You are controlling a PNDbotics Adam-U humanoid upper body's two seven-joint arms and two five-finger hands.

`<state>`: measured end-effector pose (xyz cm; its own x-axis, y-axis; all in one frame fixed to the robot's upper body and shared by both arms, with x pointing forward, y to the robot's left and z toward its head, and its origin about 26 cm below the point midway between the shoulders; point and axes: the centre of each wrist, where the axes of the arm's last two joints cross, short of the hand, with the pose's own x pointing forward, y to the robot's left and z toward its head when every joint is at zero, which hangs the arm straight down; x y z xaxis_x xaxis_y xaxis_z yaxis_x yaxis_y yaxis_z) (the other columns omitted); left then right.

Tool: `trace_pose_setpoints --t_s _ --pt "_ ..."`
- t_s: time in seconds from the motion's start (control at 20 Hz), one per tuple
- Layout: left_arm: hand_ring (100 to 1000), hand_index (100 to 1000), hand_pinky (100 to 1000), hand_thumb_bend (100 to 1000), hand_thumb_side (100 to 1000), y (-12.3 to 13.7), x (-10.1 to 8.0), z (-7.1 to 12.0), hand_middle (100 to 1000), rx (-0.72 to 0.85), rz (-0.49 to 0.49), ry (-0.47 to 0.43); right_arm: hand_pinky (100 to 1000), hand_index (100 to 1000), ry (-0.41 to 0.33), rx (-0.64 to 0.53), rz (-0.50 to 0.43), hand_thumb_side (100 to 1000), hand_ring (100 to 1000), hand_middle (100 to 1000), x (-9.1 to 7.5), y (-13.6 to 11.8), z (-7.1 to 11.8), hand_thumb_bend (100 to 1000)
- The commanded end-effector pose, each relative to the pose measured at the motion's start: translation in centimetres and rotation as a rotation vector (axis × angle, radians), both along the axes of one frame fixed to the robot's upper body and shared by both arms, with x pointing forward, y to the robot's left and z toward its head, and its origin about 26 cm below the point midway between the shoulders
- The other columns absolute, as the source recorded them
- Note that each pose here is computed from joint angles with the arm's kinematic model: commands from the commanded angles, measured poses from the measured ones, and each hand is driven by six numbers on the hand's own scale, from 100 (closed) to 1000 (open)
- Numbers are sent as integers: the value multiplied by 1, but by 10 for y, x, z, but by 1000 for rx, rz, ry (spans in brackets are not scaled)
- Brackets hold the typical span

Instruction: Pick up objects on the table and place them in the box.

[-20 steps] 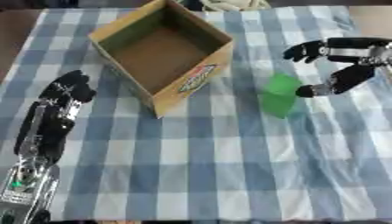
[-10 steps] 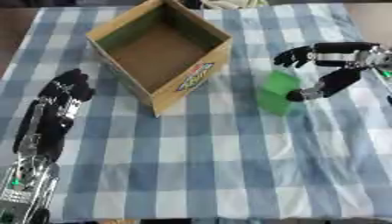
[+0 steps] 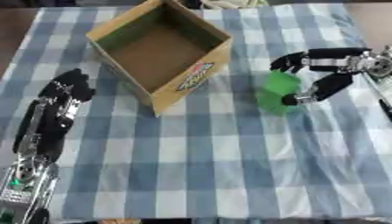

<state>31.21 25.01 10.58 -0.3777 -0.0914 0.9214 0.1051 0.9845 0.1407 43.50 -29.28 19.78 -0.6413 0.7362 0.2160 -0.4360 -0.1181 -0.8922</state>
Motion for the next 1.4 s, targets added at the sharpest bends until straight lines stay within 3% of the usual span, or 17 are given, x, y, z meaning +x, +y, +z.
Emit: trace_pose_setpoints --t_s 0.05,0.45,0.75,0.9,0.95,1.0,1.1,1.4 --pt "707 848 811 497 583 2 0 6 763 20 -4 -19 884 1000 -16 -22 -6 724 933 995 1 -4 8 471" --pt "708 848 811 495 584 2 0 6 764 21 -8 -19 880 1000 -6 -29 -24 698 927 992 2 -4 2 457" --pt "709 848 812 494 586 1 0 6 765 21 -10 -19 866 974 -22 -34 -11 575 912 957 2 -2 3 347" --pt "710 848 812 493 587 2 0 6 765 22 -9 -19 861 900 -40 -30 -2 495 894 931 1 -1 4 246" --pt "710 848 812 493 587 2 0 6 765 22 -9 -19 861 900 -46 -28 1 487 894 930 1 -2 4 251" --pt "710 848 812 493 587 2 0 6 765 22 -9 -19 860 833 -50 -26 3 460 887 921 1 -2 5 186" --pt "710 848 812 492 588 2 0 5 765 22 -9 -18 858 795 -59 -17 6 445 883 915 1 -2 7 112" --pt "712 849 813 491 591 2 0 5 766 25 -11 -18 857 751 -92 16 28 434 881 909 -4 1 23 100"
